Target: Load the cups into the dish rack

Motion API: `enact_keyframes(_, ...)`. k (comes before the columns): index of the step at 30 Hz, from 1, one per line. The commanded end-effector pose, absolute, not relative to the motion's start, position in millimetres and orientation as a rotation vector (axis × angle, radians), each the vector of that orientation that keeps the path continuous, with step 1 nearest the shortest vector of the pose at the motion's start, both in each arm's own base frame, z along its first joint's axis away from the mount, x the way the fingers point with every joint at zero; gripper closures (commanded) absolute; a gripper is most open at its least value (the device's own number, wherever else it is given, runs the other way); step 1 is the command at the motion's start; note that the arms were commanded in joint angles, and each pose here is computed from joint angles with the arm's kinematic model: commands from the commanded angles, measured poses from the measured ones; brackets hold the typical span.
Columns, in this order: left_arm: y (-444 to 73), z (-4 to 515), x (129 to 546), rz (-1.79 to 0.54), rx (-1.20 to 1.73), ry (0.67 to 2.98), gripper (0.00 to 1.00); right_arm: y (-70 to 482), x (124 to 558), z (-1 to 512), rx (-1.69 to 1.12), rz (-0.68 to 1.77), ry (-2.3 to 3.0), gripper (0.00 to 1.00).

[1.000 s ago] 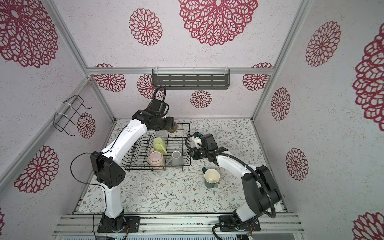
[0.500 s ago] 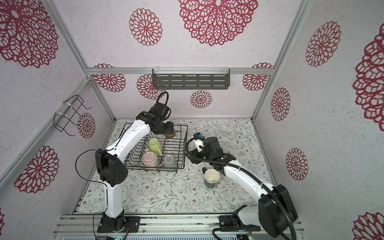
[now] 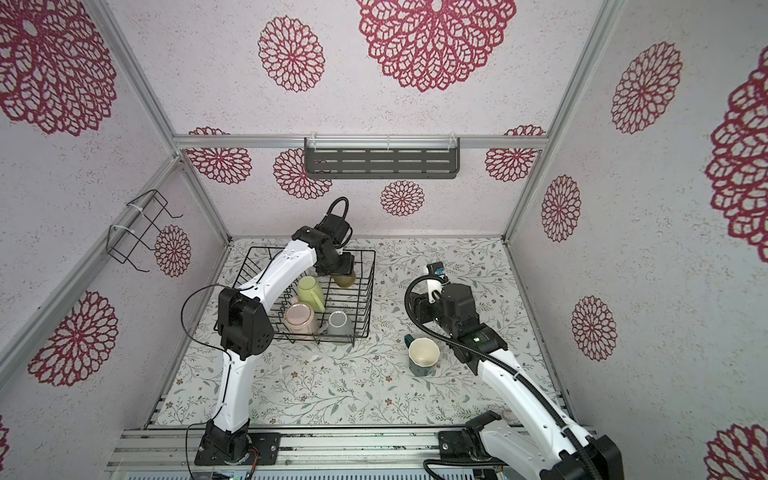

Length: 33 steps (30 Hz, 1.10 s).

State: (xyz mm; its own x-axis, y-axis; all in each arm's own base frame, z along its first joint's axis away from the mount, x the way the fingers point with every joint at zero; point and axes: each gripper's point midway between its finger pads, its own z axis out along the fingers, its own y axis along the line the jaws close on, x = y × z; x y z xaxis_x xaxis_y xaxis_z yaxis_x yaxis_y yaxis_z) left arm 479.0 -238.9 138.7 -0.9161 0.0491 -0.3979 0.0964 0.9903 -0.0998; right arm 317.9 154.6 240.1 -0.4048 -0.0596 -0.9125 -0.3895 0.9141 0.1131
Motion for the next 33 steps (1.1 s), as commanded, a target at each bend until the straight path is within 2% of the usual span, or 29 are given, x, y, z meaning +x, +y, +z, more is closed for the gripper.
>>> enact_keyframes(1, -246, 134, 485, -0.180, 0.122, 2.728, 0.45, 151, 319, 252, -0.307, 0.367, 1.929, 0.31)
enact_keyframes(10, -251, 113, 496, -0.163, 0.114, 2.749, 0.44, 149, 317, 253, -0.309, 0.362, 1.925, 0.30)
enact_keyframes(16, -250, 106, 494, -0.146, 0.103, 2.770, 0.39, 146, 316, 251, -0.310, 0.351, 1.927, 0.30)
enact_keyframes(22, -253, 104, 494, -0.146, 0.123, 2.771, 0.30, 149, 317, 248, -0.318, 0.358, 1.938, 0.29)
enact_keyframes(33, -251, 94, 502, -0.140, 0.130, 2.772, 0.32, 149, 314, 248, -0.311, 0.373, 1.942, 0.29)
